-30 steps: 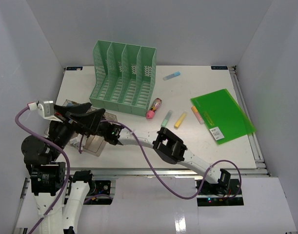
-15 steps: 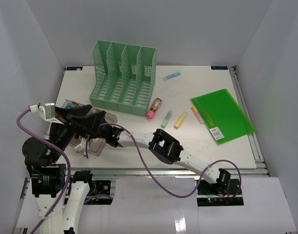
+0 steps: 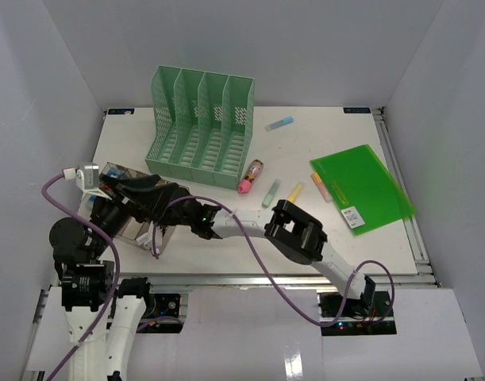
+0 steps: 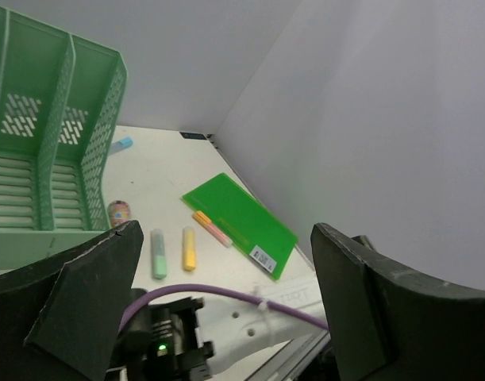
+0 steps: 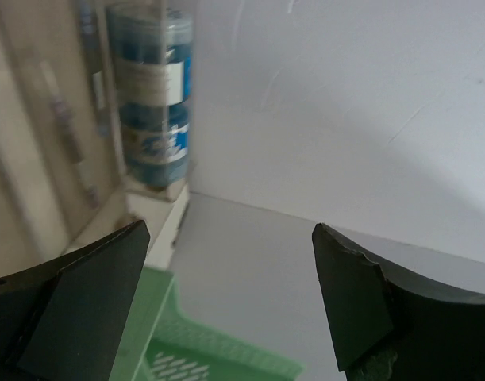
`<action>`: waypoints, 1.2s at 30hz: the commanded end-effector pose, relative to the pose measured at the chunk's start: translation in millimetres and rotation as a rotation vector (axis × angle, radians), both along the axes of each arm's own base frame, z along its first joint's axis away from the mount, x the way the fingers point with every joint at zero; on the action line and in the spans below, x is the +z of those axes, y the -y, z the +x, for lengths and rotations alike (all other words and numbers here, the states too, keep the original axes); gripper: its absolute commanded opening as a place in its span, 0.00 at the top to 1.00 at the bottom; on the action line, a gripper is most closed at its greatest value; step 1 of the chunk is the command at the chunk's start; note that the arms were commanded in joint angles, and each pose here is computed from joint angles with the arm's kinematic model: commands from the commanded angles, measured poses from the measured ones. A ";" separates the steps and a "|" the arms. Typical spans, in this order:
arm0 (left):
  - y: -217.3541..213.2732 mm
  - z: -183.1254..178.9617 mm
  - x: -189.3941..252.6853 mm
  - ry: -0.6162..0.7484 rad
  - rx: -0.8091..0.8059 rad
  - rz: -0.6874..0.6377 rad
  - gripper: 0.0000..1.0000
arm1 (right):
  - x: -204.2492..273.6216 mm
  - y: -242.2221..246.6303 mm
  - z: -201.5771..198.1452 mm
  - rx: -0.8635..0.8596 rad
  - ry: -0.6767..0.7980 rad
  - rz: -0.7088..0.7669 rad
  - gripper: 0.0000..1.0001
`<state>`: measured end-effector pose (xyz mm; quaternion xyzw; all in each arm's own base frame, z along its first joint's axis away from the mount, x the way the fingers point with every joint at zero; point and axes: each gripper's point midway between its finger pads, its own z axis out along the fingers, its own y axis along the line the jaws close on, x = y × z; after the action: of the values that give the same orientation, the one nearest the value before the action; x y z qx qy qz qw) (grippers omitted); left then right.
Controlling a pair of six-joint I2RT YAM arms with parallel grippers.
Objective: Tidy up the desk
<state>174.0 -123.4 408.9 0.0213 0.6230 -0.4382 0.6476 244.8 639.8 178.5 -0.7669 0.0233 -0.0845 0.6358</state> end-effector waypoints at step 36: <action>251.3 214.8 -243.3 -0.425 -0.023 0.960 0.27 | 55.6 548.9 20.9 -0.569 -1.789 0.741 0.10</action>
<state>344.9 -400.4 173.7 0.1942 0.8636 -0.2685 0.3800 279.3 82.9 215.7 -0.2353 0.7424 0.3560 0.5165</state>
